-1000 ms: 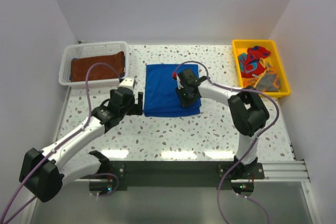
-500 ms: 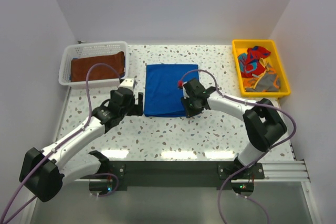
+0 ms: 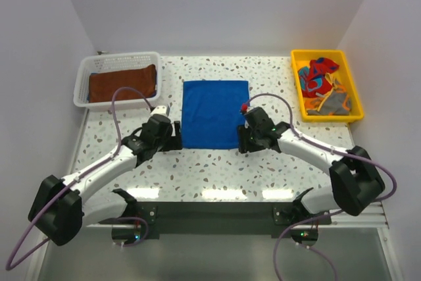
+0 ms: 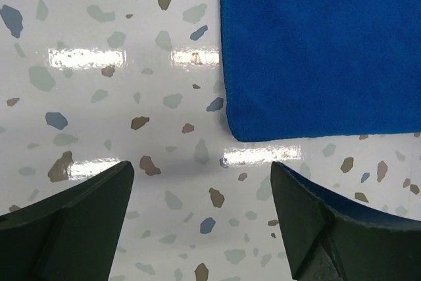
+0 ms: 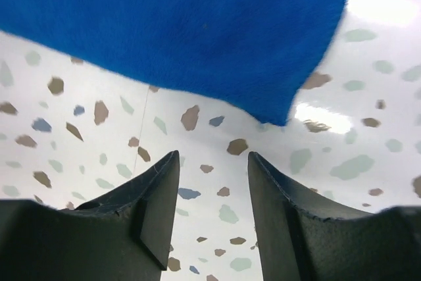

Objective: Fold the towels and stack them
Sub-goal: Fold the towel

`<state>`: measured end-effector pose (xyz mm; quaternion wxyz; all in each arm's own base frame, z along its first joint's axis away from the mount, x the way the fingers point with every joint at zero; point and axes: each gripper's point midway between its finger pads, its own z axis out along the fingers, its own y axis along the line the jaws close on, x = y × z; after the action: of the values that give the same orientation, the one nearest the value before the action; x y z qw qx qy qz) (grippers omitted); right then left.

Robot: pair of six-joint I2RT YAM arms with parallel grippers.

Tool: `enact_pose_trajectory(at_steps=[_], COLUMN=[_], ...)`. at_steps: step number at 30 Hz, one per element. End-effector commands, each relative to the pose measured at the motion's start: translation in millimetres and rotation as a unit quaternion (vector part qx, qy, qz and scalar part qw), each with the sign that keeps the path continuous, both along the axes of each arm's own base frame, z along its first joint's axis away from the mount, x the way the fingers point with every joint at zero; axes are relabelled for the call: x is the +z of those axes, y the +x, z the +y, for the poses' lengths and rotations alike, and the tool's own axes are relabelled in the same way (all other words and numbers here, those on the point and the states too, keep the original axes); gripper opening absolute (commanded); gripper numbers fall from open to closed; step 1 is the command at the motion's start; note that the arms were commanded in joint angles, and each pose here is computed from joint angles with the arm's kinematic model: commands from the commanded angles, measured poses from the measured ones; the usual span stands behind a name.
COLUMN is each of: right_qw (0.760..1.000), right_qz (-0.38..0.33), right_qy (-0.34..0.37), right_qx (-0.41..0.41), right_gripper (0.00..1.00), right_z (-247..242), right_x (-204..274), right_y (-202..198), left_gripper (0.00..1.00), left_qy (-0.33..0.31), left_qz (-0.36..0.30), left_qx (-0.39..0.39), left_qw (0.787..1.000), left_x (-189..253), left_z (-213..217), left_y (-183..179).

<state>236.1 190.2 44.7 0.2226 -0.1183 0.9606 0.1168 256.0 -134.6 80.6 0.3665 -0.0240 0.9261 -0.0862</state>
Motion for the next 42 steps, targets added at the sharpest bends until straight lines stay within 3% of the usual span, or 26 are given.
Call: enact_pose_trajectory(at_steps=[1,5,8,19,26,36,42], right_qw=[0.993,0.982,0.980,0.970,0.970,0.970,0.970], right_qz=[-0.061,-0.044,-0.032,-0.004,0.007,0.028,0.052], right_qy=[0.038,0.072,0.092,0.109,0.099,0.101,0.108], right_qx=[-0.097,-0.170,-0.173,-0.217,-0.223,-0.218,-0.211], right_gripper=[0.50,0.50,0.49,0.47,0.44,0.41,0.33], right_z=[-12.9,-36.6,-32.8,-33.2,-36.9,-33.2,-27.4], right_x=[38.1,33.0,28.1,-5.8,-19.2,-33.3,-41.3], right_y=[36.3,50.6,52.7,48.6,43.3,38.2,32.3], left_gripper=[0.89,0.78,0.72,0.63,0.51,0.49,0.50], left_qy=[-0.039,-0.047,-0.041,-0.032,-0.034,-0.036,-0.042], left_qz=[-0.005,0.001,0.014,0.045,0.065,0.067,0.059], left_qx=[0.030,0.035,0.039,0.034,0.026,0.029,0.028], left_qw=[0.999,0.998,0.998,0.998,0.997,0.997,0.997], left_x=[-3.5,-13.6,-23.2,-53.0,-63.3,-54.8,-45.8], left_z=[-9.9,-18.2,-20.6,-28.0,-33.6,-26.4,-26.9], left_y=[10.2,19.5,24.2,30.8,28.9,17.7,17.5])
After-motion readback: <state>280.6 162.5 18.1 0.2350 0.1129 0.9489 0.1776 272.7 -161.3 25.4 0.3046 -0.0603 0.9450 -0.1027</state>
